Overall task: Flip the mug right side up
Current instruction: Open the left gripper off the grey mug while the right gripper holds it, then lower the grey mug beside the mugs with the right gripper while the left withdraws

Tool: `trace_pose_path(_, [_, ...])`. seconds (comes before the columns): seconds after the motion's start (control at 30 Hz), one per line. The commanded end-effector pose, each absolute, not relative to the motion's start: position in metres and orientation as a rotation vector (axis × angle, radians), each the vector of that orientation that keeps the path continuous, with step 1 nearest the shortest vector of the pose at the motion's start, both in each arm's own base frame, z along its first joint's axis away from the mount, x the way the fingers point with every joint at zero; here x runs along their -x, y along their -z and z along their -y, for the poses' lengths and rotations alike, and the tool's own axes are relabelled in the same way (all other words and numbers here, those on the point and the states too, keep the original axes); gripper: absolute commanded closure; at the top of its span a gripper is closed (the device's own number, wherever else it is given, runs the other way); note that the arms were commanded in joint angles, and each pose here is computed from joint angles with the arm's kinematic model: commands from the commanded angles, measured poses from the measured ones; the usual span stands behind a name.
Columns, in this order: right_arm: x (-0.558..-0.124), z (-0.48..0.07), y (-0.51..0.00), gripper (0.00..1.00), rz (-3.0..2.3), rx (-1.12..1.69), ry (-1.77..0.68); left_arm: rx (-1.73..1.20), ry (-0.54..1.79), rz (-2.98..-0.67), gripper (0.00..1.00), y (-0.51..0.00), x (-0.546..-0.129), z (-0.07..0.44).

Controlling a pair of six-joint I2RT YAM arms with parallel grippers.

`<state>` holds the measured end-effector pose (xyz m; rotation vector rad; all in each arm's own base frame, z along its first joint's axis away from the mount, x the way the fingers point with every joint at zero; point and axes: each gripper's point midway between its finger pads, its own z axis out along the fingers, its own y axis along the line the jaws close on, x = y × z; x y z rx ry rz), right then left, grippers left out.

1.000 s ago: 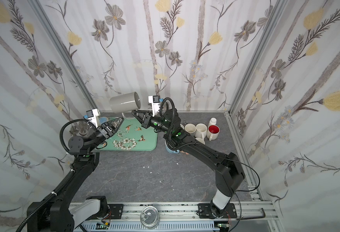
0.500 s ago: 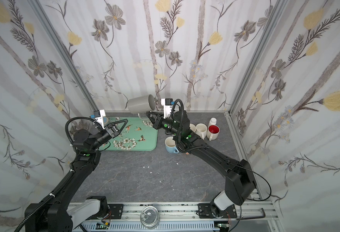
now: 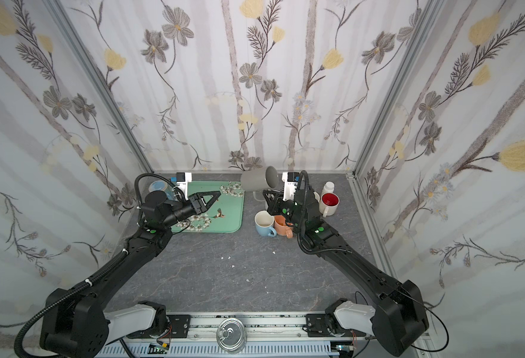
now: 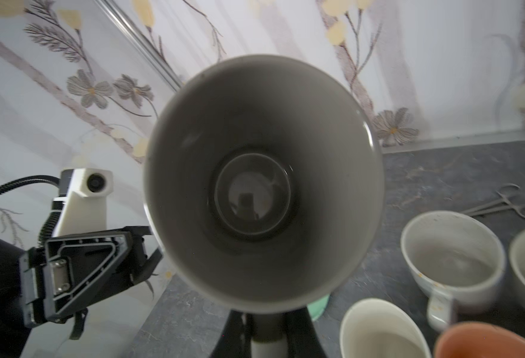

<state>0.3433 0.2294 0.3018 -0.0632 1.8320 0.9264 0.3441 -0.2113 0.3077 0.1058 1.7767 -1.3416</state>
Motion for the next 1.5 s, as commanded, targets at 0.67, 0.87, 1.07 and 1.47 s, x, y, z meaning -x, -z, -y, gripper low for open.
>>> trace_pose_path(0.67, [-0.298, 0.0, -0.236, 1.0, -1.889, -0.489, -0.044, -0.223, 1.211, -2.0, 0.51, -0.251, -0.37, 0.26])
trace_pose_path(0.87, [-0.287, 0.018, -0.213, 1.0, -1.964, -0.542, 0.077, -0.241, 1.22, -2.019, 0.51, -0.243, -0.372, 0.264])
trace_pose_path(1.07, [-0.279, 0.022, -0.183, 1.0, -2.045, -0.559, 0.115, -0.252, 1.215, -2.048, 0.51, -0.233, -0.372, 0.264])
trace_pose_path(1.47, [-0.291, 0.007, -0.14, 1.0, -2.158, -0.517, 0.069, -0.246, 1.214, -2.055, 0.51, -0.231, -0.372, 0.257])
